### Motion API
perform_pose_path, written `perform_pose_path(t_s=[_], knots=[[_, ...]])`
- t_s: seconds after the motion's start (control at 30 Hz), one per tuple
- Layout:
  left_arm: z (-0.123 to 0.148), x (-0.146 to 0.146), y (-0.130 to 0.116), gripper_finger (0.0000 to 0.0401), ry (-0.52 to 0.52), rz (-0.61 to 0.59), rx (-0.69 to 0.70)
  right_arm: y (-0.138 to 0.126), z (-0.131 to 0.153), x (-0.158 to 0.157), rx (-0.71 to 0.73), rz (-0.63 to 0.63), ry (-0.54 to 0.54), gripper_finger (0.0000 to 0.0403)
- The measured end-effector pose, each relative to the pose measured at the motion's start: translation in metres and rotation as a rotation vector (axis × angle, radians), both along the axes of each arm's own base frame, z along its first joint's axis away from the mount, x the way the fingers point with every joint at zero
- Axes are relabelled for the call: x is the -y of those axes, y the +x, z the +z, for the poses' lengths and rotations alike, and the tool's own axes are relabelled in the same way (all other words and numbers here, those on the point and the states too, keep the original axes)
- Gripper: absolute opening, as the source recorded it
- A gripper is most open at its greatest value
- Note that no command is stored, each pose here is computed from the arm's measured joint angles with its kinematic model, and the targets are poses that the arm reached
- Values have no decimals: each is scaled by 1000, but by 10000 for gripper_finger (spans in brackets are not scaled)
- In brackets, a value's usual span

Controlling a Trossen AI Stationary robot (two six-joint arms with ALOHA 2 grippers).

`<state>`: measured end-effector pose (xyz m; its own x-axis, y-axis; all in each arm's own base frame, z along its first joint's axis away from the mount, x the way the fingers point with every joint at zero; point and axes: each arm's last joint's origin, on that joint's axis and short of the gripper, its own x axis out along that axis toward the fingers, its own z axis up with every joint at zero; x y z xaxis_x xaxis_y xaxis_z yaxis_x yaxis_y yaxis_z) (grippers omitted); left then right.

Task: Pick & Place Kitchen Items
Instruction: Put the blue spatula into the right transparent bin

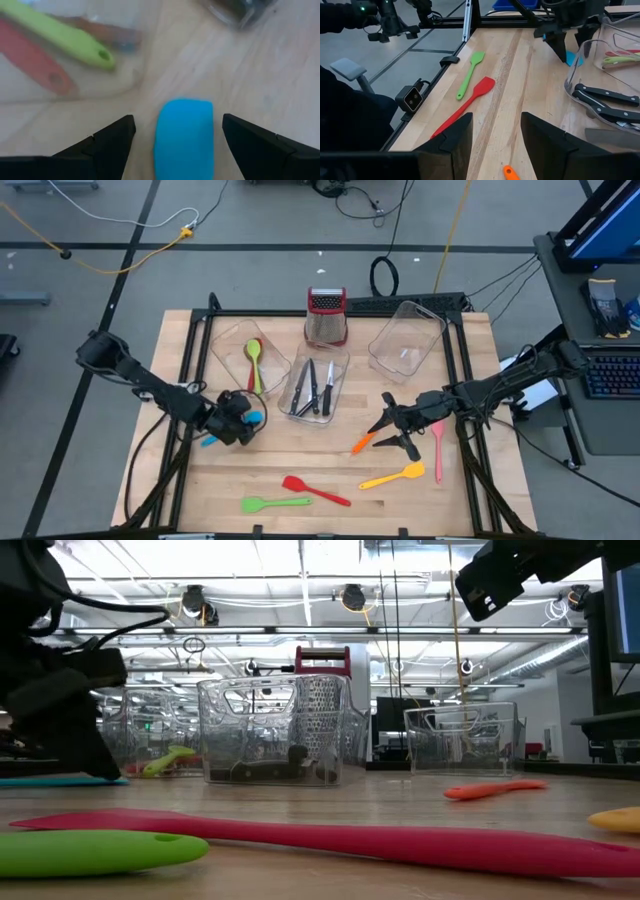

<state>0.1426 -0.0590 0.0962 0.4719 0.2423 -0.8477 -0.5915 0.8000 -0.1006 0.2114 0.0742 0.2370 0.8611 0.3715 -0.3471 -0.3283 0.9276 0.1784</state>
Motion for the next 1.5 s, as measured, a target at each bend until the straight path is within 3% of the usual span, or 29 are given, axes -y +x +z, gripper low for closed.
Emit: perform_pose_path(t_s=[0.13, 0.43, 0.7, 0.9, 1.2, 1.5], knots=[[-3, 1, 2, 292, 35, -37, -15, 0, 0, 0, 1, -3, 0, 158], [-5, 3, -1, 148, 65, -72, -24, 0, 0, 0, -8, -13, 21, 157], [-5, 7, 1, 63, 37, -72, 13, 0, 0, 0, -12, -16, 29, 155], [0, 10, 5, 59, 1, -74, 51, 0, 0, 0, -13, -17, 32, 155], [29, 30, 25, 49, -260, -197, 70, 0, 1, 0, -6, -17, 35, 155], [64, 42, 48, 43, -236, -255, 192, 0, 1, 0, -6, -15, 35, 155]])
